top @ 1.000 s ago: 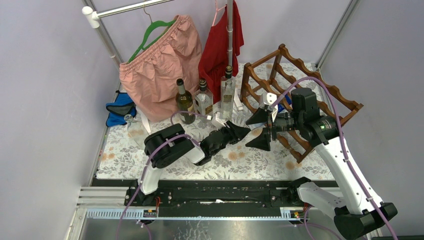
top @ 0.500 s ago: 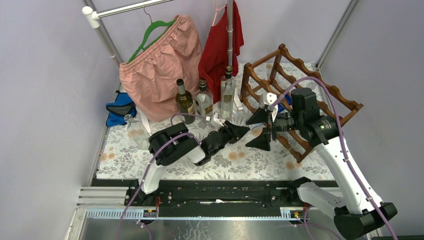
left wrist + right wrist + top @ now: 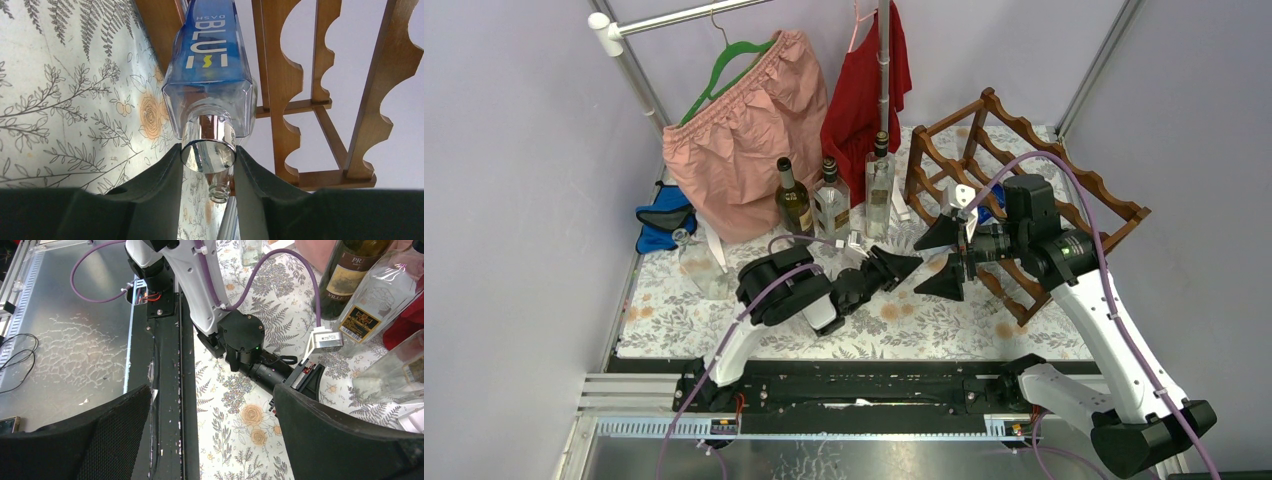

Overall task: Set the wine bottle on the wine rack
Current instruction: Place the wine bottle in the wine rack.

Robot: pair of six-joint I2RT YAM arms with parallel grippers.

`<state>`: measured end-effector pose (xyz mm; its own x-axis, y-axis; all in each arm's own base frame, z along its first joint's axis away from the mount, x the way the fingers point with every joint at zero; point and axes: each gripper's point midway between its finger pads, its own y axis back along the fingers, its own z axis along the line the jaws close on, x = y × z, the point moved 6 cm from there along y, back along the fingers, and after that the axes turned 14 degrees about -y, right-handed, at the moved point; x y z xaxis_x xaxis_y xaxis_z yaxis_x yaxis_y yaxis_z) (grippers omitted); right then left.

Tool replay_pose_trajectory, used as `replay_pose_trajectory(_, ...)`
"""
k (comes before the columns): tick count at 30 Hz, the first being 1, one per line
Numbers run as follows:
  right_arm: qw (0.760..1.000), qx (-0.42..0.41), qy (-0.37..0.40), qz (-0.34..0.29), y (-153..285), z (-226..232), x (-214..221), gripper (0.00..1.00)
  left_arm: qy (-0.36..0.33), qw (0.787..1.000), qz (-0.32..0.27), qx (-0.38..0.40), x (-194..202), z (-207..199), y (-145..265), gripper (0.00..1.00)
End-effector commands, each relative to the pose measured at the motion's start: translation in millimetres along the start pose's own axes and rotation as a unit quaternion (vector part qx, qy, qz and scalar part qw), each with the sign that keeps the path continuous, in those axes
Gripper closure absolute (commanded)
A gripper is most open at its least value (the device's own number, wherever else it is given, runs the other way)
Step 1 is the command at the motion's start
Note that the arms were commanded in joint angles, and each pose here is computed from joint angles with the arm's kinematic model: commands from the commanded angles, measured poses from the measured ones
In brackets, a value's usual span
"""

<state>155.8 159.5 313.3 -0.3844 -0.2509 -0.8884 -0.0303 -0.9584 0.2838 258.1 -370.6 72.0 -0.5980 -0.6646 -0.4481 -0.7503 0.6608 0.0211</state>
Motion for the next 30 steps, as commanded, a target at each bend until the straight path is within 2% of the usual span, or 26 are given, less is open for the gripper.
replay_pose_trajectory(1,1.000,-0.010,0.018,-0.012,0.5,0.5,-6.6,0.00,-0.011,0.999,0.015,-0.027,3.6,19.8,-4.8,0.89)
replay_pose_trajectory(16,1.000,-0.008,0.016,-0.010,-0.9,-3.4,-6.2,0.00,-0.024,0.996,0.034,-0.073,5.1,54.0,-2.8,0.90)
replay_pose_trajectory(30,1.000,-0.006,0.016,-0.008,-0.6,-4.1,-4.9,0.00,-0.033,0.994,0.056,-0.092,13.8,64.6,-15.5,0.90)
